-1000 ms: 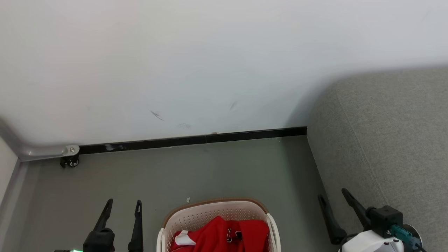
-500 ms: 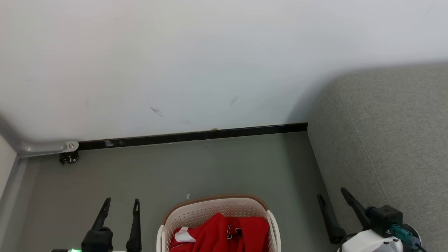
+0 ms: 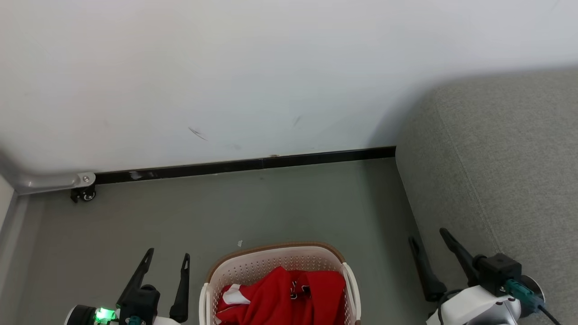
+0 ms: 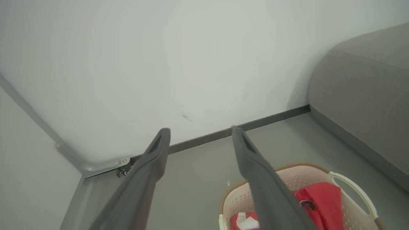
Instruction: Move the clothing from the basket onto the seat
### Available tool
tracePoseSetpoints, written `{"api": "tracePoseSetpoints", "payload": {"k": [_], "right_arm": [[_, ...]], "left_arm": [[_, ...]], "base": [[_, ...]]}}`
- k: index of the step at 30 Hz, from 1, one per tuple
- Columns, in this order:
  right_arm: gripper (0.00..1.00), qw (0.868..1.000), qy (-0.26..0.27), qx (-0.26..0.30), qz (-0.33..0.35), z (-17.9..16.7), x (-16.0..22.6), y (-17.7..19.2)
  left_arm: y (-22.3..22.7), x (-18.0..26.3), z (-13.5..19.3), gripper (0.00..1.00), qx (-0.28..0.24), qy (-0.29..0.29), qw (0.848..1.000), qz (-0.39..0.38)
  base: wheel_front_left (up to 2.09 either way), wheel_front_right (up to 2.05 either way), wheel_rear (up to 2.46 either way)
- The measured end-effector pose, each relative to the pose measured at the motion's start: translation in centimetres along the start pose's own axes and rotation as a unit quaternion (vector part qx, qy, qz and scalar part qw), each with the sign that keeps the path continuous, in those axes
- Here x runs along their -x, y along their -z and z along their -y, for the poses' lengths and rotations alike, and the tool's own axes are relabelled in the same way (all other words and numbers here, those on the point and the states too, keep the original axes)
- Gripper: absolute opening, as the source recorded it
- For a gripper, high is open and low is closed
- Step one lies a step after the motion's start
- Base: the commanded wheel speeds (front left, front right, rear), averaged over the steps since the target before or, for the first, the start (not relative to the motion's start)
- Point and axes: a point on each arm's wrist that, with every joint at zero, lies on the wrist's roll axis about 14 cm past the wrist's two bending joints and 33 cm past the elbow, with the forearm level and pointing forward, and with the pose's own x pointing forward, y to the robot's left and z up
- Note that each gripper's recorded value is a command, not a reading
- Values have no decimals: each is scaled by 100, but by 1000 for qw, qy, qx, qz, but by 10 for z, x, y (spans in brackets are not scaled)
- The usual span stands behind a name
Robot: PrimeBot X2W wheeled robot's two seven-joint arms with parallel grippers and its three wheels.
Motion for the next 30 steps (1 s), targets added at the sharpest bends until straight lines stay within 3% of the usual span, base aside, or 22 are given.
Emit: {"api": "tracePoseSetpoints", "payload": {"k": [14, 30], "right_arm": [[100, 999, 45, -6, 15, 31, -4, -7], [100, 996, 88, -3, 12, 62, -11, -2]], "left_arm": [[51, -9, 48, 100, -28, 94, 992, -76], [114, -26, 87, 100, -77, 190, 966, -159]], "base": [[0, 0, 0], [0, 0, 0]]}}
